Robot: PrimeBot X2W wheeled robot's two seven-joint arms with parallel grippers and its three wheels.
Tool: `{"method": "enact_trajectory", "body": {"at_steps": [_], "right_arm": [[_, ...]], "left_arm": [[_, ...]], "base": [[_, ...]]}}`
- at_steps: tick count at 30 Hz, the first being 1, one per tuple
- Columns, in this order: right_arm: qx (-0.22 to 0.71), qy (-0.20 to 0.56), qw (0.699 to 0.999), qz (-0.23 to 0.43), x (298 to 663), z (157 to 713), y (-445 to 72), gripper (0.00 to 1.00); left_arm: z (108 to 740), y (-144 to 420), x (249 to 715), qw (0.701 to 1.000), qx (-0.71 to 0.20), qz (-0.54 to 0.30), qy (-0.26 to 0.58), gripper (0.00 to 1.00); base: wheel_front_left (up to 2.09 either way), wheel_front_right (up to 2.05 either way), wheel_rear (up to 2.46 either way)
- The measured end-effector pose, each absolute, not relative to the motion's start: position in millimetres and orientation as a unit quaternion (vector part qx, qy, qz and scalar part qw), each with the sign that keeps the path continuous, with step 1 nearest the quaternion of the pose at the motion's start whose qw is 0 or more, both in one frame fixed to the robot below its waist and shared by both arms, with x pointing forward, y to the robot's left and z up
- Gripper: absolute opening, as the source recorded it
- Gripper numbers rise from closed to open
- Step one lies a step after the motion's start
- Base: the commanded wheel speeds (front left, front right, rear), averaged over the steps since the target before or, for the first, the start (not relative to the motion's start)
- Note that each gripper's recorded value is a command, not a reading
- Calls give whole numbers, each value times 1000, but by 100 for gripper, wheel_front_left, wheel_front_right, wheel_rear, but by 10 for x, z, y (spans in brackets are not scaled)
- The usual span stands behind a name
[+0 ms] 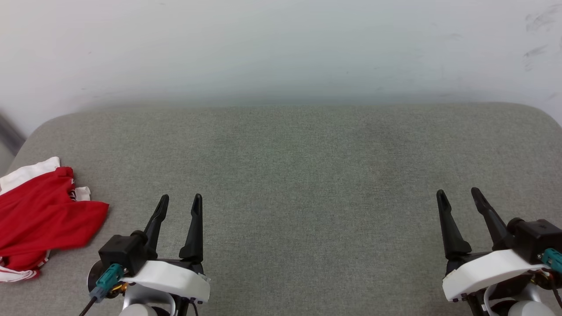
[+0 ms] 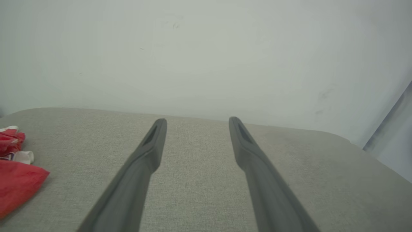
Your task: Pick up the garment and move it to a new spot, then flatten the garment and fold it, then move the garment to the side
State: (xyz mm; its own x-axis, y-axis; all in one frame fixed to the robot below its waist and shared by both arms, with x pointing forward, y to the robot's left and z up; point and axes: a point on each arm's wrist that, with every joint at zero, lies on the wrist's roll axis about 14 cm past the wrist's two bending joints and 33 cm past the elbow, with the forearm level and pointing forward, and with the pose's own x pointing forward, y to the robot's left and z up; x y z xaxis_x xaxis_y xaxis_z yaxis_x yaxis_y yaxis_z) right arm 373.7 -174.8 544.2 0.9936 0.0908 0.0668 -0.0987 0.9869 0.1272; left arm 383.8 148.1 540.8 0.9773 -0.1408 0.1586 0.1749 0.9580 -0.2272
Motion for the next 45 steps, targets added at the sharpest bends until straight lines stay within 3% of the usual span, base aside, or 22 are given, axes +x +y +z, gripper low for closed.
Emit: {"method": "enact_trajectory", "body": {"at_steps": [28,45], "right_arm": [[-8,-46,999,22,3648,5513,-1897,100],[-9,-47,998,35,3712,5496,-1809,100]], "left_arm": [[5330,1436,3814,993,-36,-87,-76,100],[5268,1593,3782,995,-38,-63,-69,100]], "base": [[0,0,0],[0,0,0]]}}
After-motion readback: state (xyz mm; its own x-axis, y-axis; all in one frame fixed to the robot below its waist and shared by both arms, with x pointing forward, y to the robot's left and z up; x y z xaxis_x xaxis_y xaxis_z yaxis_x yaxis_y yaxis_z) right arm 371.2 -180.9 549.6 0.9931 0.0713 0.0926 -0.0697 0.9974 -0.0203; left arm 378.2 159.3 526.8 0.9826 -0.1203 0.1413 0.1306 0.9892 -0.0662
